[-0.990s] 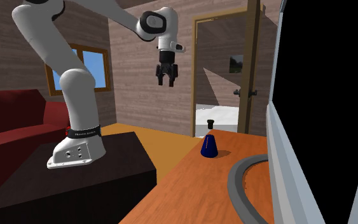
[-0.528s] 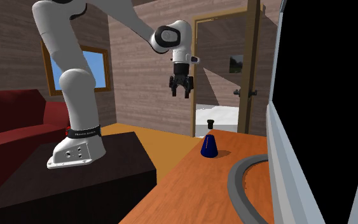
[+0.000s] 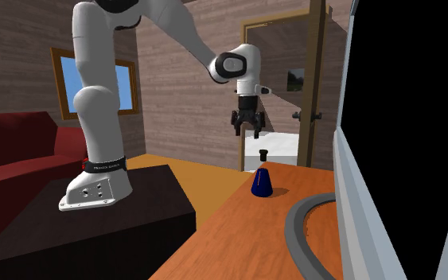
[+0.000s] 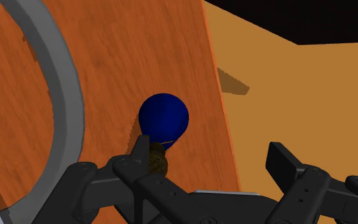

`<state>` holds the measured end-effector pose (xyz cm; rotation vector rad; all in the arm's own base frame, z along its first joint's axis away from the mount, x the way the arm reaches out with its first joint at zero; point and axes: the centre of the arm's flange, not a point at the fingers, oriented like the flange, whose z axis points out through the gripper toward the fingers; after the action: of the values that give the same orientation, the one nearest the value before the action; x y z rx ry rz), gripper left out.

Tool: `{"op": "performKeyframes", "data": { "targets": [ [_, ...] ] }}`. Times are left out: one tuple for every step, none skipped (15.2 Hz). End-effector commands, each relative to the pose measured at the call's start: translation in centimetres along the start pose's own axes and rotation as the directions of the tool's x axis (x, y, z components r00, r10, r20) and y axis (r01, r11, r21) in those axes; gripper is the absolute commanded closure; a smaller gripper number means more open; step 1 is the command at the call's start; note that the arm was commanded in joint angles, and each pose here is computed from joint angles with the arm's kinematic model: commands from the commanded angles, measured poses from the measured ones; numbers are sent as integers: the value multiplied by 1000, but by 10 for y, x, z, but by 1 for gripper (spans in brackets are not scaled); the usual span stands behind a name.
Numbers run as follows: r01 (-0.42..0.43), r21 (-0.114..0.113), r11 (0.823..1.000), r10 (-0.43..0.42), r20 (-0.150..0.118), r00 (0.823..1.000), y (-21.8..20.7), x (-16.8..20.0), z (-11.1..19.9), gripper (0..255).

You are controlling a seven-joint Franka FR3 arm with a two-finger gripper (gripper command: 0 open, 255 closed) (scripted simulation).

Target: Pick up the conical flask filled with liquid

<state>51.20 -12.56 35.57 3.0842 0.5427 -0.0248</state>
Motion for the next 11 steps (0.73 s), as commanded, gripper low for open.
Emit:
{"op": "performKeyframes", "data": {
  "targets": [
    [13,-7,1000,-13,-6,1000,13,13,16,0],
    [20,-11,1000,-20,-8,1000,20,21,23,0],
    [26,-14,1000,-26,-11,1000,28,28,30,0],
    [32,-18,999,-32,-13,999,35,35,37,0],
    [38,-21,999,-39,-16,999,43,42,44,0],
    [41,-23,999,-42,-17,999,46,46,47,0],
    [41,-23,999,-42,-17,999,46,46,53,0],
    [41,-23,999,-42,-17,999,46,46,58,0],
    [41,-23,999,-42,-17,999,46,46,63,0],
    [41,-23,999,-42,-17,999,46,46,69,0],
    [41,-23,999,-42,-17,999,46,46,74,0]
  ]
}}
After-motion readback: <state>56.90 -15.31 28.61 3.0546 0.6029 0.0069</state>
